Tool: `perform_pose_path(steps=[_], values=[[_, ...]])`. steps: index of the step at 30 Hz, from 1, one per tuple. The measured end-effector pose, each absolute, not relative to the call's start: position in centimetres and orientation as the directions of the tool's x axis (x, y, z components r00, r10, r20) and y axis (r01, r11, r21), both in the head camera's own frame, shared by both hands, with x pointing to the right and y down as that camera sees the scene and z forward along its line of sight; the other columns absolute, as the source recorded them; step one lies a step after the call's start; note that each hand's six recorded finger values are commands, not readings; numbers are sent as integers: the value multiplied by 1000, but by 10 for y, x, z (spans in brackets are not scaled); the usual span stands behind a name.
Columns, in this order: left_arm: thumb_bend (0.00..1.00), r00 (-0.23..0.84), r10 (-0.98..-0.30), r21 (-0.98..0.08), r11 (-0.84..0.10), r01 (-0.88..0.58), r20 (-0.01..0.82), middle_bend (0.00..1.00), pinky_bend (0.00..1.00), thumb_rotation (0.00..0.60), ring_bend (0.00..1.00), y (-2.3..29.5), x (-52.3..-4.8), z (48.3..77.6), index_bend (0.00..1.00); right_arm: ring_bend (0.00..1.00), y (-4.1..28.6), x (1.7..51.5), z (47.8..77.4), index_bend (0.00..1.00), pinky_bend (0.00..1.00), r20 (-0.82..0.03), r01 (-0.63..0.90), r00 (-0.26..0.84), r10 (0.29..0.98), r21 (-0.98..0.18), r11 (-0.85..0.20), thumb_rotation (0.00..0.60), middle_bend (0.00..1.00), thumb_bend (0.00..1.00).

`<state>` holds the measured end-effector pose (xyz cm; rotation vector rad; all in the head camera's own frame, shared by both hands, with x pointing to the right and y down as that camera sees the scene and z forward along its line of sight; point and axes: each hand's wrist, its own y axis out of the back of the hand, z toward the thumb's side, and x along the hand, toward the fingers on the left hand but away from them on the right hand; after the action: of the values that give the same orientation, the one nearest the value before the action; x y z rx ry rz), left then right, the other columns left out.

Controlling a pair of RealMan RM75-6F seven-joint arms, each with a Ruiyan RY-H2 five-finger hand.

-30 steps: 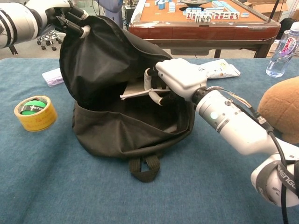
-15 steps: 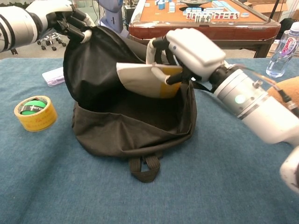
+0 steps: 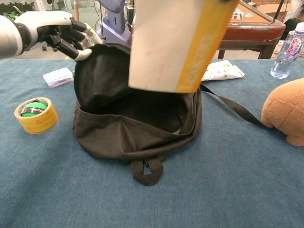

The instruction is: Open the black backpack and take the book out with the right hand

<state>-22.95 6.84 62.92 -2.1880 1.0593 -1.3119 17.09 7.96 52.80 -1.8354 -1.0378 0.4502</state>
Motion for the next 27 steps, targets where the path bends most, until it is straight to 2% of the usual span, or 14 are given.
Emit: perform_pose_path(steps=[3,7,17,24,27], values=[[393,296,-760,-665,-650,-368,579,352,338,600,349,77,-238,622,228,671,74,196,512,876,698,110,454,534,838,-874,-174,600,681,481],[356,301,-749,-681,-663,-311,591,328,334,600,331,89,-254,614,154,671,69,223,509,876,698,74,429,481,873,-889,-160,600,681,481],[332,299,-753,-699,-657,-282,586,320,332,600,330,103,-281,596,133,671,38,257,531,876,698,43,343,398,916,-933,-105,600,679,481],[331,272,-754,-691,-657,-302,598,320,332,600,330,105,-296,597,134,670,22,265,545,876,698,25,363,377,926,-923,-123,600,679,476],[332,261,-755,-688,-655,-313,601,320,332,600,330,104,-301,597,134,671,17,268,554,876,698,13,311,371,929,-944,-111,600,679,473]])
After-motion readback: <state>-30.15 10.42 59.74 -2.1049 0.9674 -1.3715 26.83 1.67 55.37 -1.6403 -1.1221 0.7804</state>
